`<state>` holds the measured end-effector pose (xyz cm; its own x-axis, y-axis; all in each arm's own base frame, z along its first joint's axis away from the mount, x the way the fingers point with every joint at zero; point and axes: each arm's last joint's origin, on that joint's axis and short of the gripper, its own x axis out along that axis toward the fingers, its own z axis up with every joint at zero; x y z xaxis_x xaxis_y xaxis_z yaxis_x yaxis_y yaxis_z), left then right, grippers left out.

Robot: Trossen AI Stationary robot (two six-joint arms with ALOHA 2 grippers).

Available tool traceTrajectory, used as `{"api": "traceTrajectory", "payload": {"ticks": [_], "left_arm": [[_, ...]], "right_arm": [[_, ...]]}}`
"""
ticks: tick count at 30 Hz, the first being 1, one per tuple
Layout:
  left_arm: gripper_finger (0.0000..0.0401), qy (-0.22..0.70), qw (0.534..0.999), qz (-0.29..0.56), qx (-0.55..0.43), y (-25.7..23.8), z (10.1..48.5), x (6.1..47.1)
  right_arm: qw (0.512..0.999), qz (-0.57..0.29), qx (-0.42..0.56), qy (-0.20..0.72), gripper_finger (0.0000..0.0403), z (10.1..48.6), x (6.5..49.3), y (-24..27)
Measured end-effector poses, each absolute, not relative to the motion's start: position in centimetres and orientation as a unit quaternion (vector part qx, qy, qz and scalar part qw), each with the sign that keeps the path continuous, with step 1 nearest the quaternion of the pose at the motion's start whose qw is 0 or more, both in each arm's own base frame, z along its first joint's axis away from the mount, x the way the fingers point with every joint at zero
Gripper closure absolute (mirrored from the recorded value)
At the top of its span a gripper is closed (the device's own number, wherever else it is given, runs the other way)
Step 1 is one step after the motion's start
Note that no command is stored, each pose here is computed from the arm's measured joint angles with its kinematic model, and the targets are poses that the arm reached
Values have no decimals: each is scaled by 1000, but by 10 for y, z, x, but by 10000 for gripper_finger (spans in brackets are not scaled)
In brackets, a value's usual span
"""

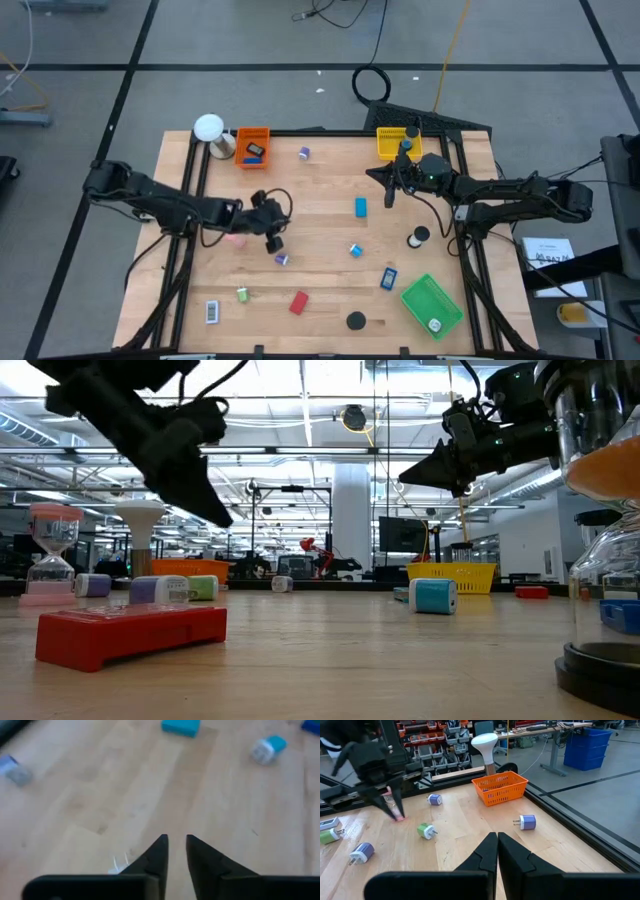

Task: Pick & Place Office items
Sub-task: Put the bottom violet charger adapter into the green bin

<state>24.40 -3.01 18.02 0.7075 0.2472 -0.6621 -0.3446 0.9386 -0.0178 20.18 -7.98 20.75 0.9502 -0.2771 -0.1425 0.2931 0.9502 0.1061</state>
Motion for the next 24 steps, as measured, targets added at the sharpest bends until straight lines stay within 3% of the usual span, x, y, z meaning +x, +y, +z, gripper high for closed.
{"api": "traceTrajectory", "payload": {"ticks": [4,14,24], "left_arm": [[278,369,914,154,-72,-39,176,240],[179,392,919,-25,46,-76,175,232],[145,444,889,-57,94,-90,142,239]], "right_arm": [[985,-145,63,63,399,207,202,-80],[986,-145,62,60,399,208,202,-80],[986,-144,62,60,399,208,202,-80]]}}
